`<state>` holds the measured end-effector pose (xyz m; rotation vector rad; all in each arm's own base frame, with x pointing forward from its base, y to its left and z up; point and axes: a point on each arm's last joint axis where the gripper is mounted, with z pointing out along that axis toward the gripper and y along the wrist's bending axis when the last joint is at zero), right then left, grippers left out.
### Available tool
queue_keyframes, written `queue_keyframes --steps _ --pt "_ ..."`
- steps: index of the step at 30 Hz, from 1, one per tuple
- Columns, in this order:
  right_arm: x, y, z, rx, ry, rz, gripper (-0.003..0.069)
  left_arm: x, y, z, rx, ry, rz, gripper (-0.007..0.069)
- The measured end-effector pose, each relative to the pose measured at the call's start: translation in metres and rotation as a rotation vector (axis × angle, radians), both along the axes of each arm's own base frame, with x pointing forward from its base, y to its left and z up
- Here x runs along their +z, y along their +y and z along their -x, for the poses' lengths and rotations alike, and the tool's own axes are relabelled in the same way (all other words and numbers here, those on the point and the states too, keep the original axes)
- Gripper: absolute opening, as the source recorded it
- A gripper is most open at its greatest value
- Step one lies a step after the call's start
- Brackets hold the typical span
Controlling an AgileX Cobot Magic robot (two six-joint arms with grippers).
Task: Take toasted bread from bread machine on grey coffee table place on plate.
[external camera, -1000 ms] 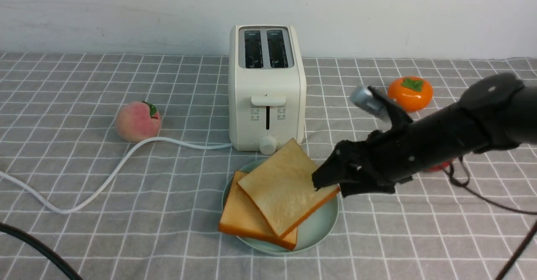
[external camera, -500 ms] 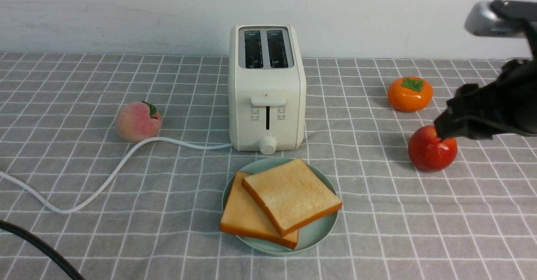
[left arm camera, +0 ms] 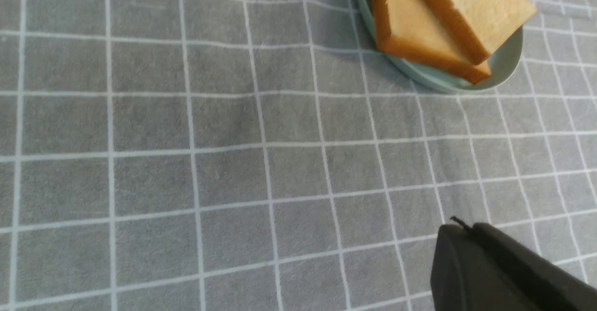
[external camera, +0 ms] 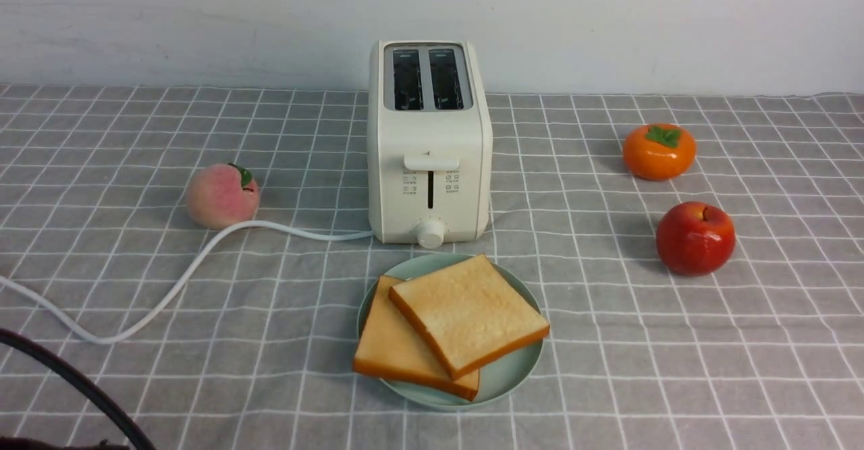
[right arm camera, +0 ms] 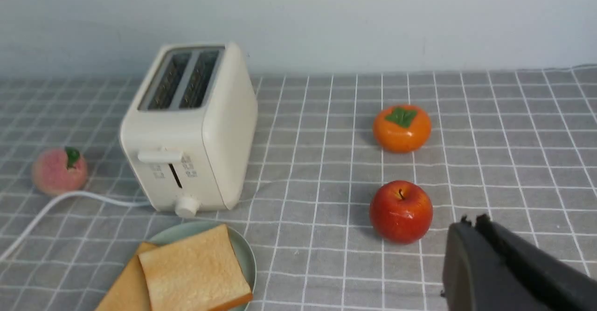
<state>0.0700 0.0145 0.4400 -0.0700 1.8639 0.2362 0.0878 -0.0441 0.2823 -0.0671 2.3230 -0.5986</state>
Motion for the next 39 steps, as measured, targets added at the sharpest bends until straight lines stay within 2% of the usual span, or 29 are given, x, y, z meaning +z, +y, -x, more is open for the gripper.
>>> queue_keyframes --steps 5,7,12,16,22,39 --pt "-0.047 -0.004 0.02 0.004 -0.085 -0.03 -0.0013 0.001 -0.001 0.0 0.003 -0.012 0.019 -0.0014" --pt "-0.064 -0.007 0.032 0.007 -0.275 -0.052 -0.001 0.004 0.001 0.004 0.004 -0.038 0.028 -0.0014" --pt "-0.104 -0.007 0.036 0.009 -0.568 -0.045 -0.0005 0.015 0.006 0.027 0.003 -0.17 0.083 -0.0014" --pt "-0.133 -0.005 0.028 0.018 -0.602 -0.038 0.0001 0.023 0.014 0.048 0.012 -0.311 0.088 -0.0014" --pt "-0.136 -0.004 0.027 0.024 -0.665 -0.048 0.0004 0.029 0.023 0.065 0.034 -0.468 0.081 -0.0014" --pt "-0.135 -0.004 0.028 0.024 -0.68 -0.049 0.0024 0.028 0.024 0.063 0.043 -0.517 0.065 -0.0014"
